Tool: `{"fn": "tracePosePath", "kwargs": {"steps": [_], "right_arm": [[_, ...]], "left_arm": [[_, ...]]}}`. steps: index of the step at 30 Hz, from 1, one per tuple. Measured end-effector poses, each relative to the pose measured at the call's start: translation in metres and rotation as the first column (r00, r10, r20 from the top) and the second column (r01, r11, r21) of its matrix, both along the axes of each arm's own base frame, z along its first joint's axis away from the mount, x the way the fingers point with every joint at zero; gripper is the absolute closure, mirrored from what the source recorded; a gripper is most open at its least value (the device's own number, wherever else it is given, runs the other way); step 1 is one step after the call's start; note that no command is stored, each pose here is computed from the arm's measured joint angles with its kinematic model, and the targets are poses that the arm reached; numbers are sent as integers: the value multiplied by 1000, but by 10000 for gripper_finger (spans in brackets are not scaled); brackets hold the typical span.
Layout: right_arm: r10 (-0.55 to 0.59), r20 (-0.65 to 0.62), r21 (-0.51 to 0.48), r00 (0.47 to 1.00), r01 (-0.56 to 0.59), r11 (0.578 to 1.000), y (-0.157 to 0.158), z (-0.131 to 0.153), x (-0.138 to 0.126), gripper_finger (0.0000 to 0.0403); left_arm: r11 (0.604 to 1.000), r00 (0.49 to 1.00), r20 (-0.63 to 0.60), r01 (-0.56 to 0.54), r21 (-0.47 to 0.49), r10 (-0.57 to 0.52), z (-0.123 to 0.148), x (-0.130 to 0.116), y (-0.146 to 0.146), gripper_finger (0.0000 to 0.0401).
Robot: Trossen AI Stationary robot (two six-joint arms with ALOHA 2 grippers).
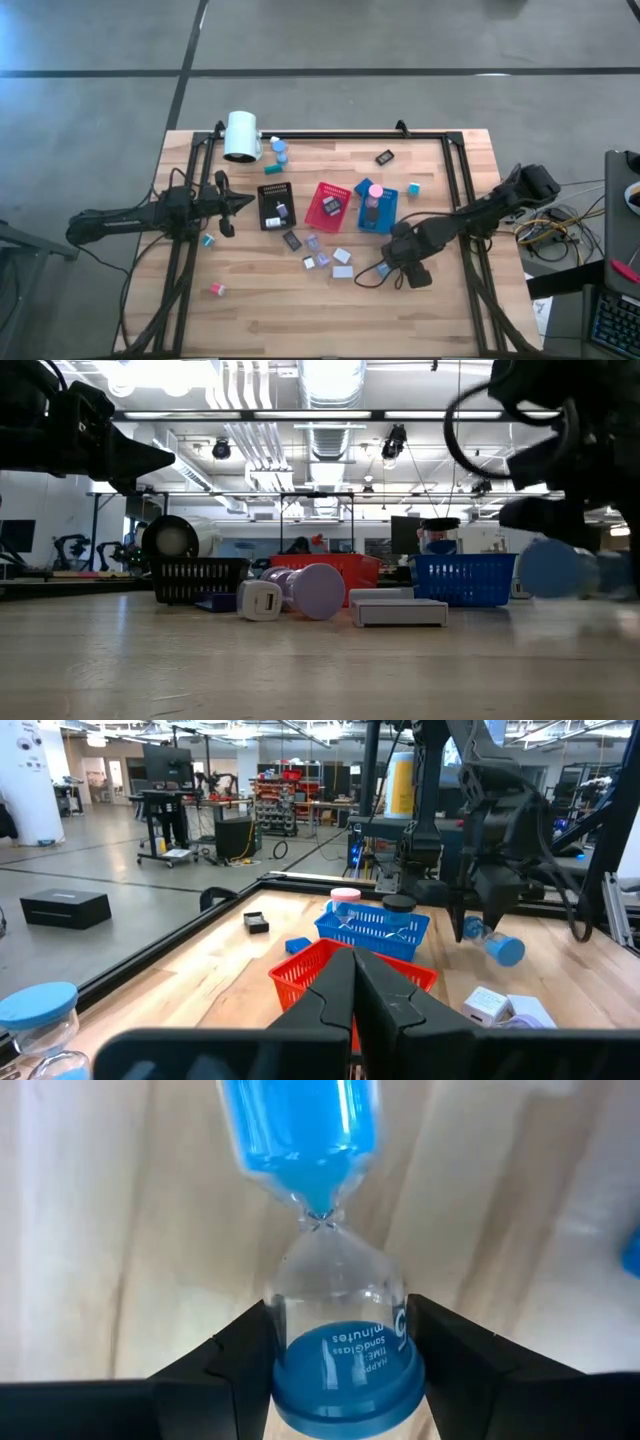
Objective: Pick & Place Office items
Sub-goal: Put the bottom blue hourglass into the blue bin
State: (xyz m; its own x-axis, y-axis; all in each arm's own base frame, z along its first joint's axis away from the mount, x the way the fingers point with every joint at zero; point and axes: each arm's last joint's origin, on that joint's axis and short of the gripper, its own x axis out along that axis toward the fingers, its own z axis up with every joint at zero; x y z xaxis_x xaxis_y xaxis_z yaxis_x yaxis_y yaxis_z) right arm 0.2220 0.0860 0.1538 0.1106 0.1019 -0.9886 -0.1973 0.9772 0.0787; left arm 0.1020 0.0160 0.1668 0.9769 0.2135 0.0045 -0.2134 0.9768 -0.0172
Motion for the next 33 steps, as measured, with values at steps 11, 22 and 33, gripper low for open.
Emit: {"fn": "tracePosePath", "kwargs": {"steps": [11,22,33], "right_arm": [[-173,351,37,920,171,985,-14,67,-23,214],[-148,860,155,488,26,988,-27,151,-52,214],[-207,945,203,253,40,978,-38,137,-74,214]], "left_arm": [[996,995,97,35,-78,-27,11,-1,-1,394],[997,996,85,37,-72,-31,8,0,-1,394],[996,996,85,45,-72,-39,8,0,-1,394]]}}
